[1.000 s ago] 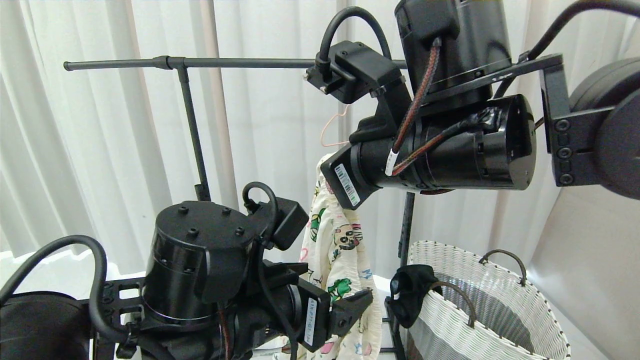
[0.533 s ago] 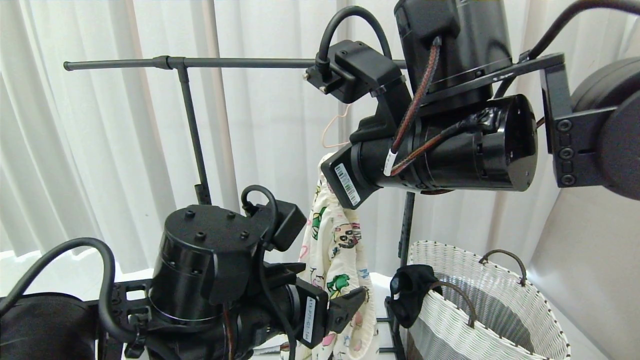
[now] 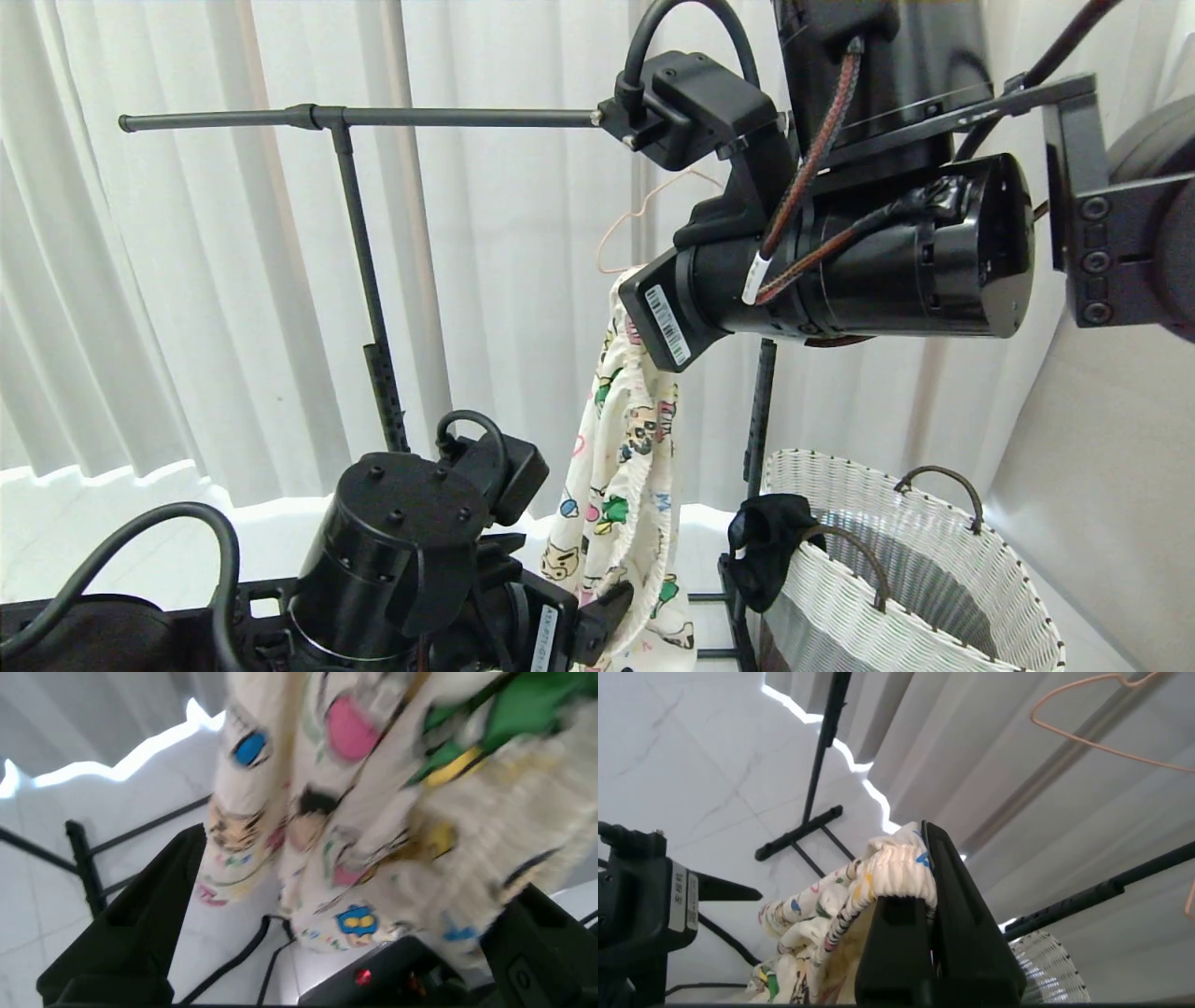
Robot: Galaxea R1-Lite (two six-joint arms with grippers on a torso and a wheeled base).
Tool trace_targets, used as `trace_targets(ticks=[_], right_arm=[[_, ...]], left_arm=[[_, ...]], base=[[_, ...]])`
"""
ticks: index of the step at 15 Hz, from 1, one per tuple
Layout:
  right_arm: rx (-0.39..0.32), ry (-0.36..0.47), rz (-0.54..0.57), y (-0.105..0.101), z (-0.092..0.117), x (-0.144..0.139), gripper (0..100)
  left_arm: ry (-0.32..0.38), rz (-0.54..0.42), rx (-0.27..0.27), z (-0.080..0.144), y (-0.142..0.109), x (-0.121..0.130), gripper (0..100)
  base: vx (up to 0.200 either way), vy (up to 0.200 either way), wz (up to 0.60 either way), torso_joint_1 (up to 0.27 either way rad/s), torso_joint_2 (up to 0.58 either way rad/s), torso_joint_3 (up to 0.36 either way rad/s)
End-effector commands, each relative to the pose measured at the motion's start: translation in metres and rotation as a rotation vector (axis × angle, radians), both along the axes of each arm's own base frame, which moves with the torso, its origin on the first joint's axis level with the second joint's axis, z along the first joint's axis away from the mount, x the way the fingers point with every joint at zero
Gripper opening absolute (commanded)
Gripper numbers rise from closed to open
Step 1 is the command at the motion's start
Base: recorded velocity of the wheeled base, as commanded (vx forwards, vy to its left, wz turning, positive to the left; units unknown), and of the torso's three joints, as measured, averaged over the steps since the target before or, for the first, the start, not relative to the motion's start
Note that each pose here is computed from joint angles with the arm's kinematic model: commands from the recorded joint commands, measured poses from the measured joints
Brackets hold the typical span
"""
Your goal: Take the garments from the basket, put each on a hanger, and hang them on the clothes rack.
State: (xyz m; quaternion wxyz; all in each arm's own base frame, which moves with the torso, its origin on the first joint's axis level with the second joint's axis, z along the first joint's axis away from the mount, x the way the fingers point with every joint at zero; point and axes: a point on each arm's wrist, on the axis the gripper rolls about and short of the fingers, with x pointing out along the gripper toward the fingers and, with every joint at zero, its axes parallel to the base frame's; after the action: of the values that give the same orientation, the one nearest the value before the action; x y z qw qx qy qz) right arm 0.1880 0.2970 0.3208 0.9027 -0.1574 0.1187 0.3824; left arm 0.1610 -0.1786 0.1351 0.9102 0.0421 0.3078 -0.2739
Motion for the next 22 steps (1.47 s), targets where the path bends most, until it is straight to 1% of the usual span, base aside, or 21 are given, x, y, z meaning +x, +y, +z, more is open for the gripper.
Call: trace_targets(ticks=[1, 3, 5, 8, 9, 11, 12, 14, 15, 17, 18, 20, 21, 22], right_arm=[[0.004, -0.003, -0.001, -0.003, 0.002, -0.001, 0], [-0.002, -0.001, -0.015, -0.006, 0.001, 0.0, 0], [-0.023, -0.015, -0.086, -0.013, 0.0, 0.0, 0], [-0.041, -0.009, -0.096, -0.026, -0.002, -0.008, 0], [-0.044, -0.008, -0.097, -0.029, -0.002, -0.009, 0], [-0.069, 0.008, -0.129, -0.051, -0.007, -0.012, 0], [-0.089, 0.022, -0.155, -0.066, -0.011, -0.012, 0], [-0.118, 0.048, -0.226, -0.103, -0.014, -0.017, 0], [-0.127, 0.063, -0.268, -0.124, -0.018, -0.022, 0], [-0.125, 0.087, -0.318, -0.155, -0.026, -0.038, 0], [-0.113, 0.099, -0.334, -0.167, -0.029, -0.048, 0], [-0.094, 0.107, -0.342, -0.179, -0.03, -0.059, 0], [-0.073, 0.095, -0.339, -0.184, -0.026, -0.065, 0], [-0.06, 0.086, -0.339, -0.185, -0.024, -0.065, 0]], left_arm=[[-0.002, 0.003, 0.0, 0.0, 0.006, -0.005, 100], [-0.011, 0.006, -0.011, 0.003, 0.01, -0.008, 100], [-0.009, 0.031, 0.0, 0.0, 0.015, -0.008, 100], [-0.014, 0.037, 0.0, 0.001, 0.019, -0.011, 100], [-0.013, 0.038, -0.001, 0.001, 0.019, -0.011, 0], [-0.031, 0.059, 0.007, 0.002, 0.021, -0.013, 0], [-0.048, 0.076, 0.014, 0.003, 0.023, -0.014, 0], [-0.08, 0.107, 0.014, 0.008, 0.029, -0.018, 0], [-0.104, 0.1, -0.002, 0.015, 0.032, -0.02, 0], [-0.168, 0.064, -0.025, 0.033, 0.031, -0.019, 0], [-0.188, 0.058, -0.018, 0.044, 0.028, -0.015, 0], [-0.184, 0.054, 0.005, 0.067, 0.023, -0.009, 0], [-0.183, 0.054, 0.003, 0.094, 0.017, -0.003, 0], [-0.197, 0.057, -0.016, 0.109, 0.011, 0.002, 0]], base=[[0.0, 0.0, 0.0, 0.0, 0.0, 0.0], [0.0, 0.0, 0.0, 0.0, 0.0, 0.0], [0.0, 0.0, 0.0, 0.0, 0.0, 0.0], [0.0, 0.0, 0.0, 0.0, 0.0, 0.0], [0.0, 0.0, 0.0, 0.0, 0.0, 0.0], [0.0, 0.0, 0.0, 0.0, 0.0, 0.0], [0.0, 0.0, 0.0, 0.0, 0.0, 0.0], [0.0, 0.0, 0.0, 0.0, 0.0, 0.0], [0.0, 0.0, 0.0, 0.0, 0.0, 0.0], [0.0, 0.0, 0.0, 0.0, 0.0, 0.0], [0.0, 0.0, 0.0, 0.0, 0.0, 0.0], [0.0, 0.0, 0.0, 0.0, 0.0, 0.0], [0.0, 0.0, 0.0, 0.0, 0.0, 0.0], [0.0, 0.0, 0.0, 0.0, 0.0, 0.0]])
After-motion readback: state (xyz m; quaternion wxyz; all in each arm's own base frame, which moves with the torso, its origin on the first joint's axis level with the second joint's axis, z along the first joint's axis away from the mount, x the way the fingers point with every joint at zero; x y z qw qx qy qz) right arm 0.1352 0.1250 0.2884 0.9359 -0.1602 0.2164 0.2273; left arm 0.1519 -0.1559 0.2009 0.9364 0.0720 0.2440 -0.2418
